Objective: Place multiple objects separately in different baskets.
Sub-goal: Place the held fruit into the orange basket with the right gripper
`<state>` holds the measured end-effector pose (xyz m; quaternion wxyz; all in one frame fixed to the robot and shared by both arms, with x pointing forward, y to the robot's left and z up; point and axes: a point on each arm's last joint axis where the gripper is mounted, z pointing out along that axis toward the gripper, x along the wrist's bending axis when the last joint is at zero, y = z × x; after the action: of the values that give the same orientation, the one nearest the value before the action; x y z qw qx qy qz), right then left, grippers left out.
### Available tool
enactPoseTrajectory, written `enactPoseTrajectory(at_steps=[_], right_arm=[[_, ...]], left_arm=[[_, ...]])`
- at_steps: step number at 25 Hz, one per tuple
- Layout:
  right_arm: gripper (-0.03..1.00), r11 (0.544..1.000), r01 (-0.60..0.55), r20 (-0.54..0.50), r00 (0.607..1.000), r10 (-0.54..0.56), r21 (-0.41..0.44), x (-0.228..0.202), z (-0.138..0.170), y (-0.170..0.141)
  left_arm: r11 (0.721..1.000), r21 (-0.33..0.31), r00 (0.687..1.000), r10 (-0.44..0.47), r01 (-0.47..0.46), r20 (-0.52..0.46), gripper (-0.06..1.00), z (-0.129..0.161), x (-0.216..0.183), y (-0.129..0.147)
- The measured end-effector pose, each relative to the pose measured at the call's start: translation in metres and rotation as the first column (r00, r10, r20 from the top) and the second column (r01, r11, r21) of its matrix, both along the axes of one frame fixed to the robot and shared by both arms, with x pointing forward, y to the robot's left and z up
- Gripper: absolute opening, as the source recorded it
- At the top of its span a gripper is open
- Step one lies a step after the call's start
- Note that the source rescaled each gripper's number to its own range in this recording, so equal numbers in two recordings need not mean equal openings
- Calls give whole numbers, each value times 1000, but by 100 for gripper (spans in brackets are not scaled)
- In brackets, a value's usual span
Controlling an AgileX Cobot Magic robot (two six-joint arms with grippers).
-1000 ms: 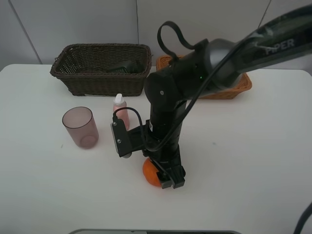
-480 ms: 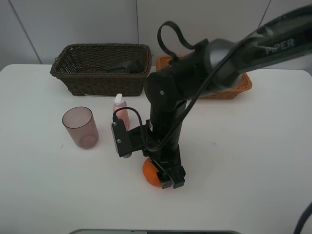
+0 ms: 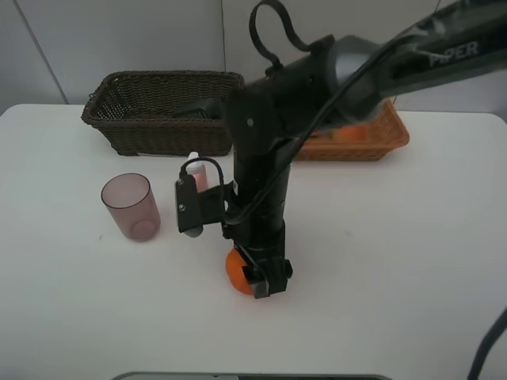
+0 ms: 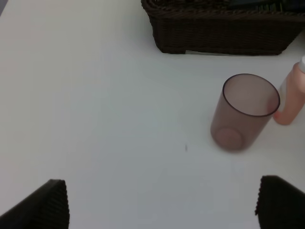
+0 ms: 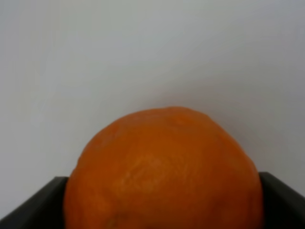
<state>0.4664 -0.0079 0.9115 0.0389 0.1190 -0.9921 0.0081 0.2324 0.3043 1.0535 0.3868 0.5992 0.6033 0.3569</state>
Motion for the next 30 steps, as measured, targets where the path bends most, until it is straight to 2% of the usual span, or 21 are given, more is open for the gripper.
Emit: enactPoseTrajectory(at_steps=[6, 11, 15, 18, 23, 27, 30], right_arm=[[70, 977, 210, 93, 973, -213, 42, 21, 37, 18], [70, 937, 342, 208, 914, -348, 67, 36, 60, 22], [70, 894, 439, 219, 867, -448, 92, 48, 69, 17], [70, 826, 549, 214, 798, -564, 127, 65, 75, 7], [70, 659, 729, 198, 629, -752, 187, 95, 87, -17], [70, 555, 795, 179, 525, -832, 245, 112, 99, -28], [70, 458, 837, 154, 432, -889, 298, 126, 105, -38]], left_arm=[[1000, 0, 1000, 0, 0, 0, 100, 0, 0, 0], [1000, 0, 1000, 0, 0, 0, 100, 0, 0, 0], [1000, 0, 1000, 0, 0, 0, 100, 0, 0, 0], [1000, 0, 1000, 0, 0, 0, 100, 0, 0, 0], [1000, 0, 1000, 0, 0, 0, 100, 0, 0, 0], [1000, 0, 1000, 0, 0, 0, 100, 0, 0, 0], [1000, 0, 1000, 0, 0, 0, 100, 0, 0, 0]])
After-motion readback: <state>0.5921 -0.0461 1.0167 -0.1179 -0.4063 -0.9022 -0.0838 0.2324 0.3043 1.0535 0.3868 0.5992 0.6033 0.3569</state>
